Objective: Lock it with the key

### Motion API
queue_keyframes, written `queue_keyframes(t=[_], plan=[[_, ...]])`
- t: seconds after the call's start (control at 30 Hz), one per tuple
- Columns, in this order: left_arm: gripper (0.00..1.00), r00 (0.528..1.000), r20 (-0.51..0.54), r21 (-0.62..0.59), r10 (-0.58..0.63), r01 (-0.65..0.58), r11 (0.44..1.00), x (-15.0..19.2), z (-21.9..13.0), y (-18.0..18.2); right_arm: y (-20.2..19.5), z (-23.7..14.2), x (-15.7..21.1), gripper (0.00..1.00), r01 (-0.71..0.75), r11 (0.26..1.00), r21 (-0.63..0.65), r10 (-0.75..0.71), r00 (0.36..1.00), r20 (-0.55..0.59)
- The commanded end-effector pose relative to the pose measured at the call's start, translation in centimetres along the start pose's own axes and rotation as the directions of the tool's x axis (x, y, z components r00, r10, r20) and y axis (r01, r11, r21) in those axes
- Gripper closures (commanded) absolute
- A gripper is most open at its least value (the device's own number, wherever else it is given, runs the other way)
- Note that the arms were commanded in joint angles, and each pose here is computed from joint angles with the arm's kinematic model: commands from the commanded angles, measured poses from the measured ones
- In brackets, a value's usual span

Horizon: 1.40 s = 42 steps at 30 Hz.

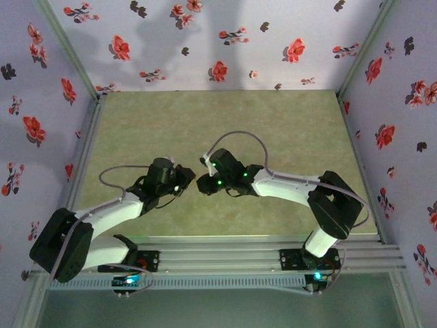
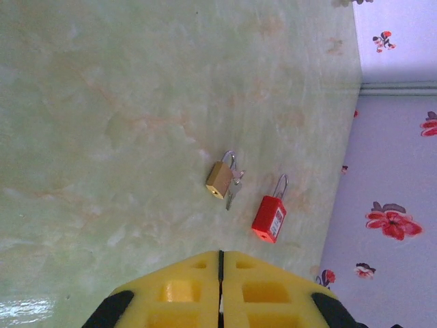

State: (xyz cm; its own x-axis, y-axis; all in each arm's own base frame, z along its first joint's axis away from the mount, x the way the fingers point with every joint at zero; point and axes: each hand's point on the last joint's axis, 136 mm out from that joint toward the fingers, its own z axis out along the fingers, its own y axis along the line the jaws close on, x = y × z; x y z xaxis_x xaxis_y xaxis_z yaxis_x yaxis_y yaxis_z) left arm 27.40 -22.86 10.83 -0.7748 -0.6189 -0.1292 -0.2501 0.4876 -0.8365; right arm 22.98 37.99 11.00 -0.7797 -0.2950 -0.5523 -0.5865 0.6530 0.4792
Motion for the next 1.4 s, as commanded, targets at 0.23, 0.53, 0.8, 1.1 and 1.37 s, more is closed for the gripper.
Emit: queue_keyframes(t=[0.23,0.53,0.8,1.1,1.37], plan=[[1.0,1.0,0.011,0.054,-0.017,0.016,0.998,-0.5,-0.8,-1.4,-0.2,0.9,0.9,0.79,0.001,1.0,-0.002,-0.001,1.0,-0.023],[1.0,1.0,0.012,0.052,-0.016,0.015,0.999,-0.5,-1.0,-1.2,-0.1,0.6,0.8,0.93,0.008,1.0,0.0,-0.008,1.0,-0.017],[1.0,1.0,0.011,0.067,-0.014,0.014,0.998,-0.6,-1.2,-1.3,0.6,-0.1,0.6,1.0,0.016,0.999,-0.032,-0.017,1.0,-0.01],[1.0,1.0,0.002,0.103,0.007,-0.008,0.995,-0.3,-1.9,-2.2,2.7,-1.8,0.3,1.0,0.019,0.991,-0.129,-0.018,1.0,0.01],[1.0,1.0,-0.002,0.133,0.028,-0.028,0.991,-0.2,-2.6,-2.6,4.5,-3.5,0.9,1.0,0.034,0.972,-0.23,-0.029,0.999,0.025]])
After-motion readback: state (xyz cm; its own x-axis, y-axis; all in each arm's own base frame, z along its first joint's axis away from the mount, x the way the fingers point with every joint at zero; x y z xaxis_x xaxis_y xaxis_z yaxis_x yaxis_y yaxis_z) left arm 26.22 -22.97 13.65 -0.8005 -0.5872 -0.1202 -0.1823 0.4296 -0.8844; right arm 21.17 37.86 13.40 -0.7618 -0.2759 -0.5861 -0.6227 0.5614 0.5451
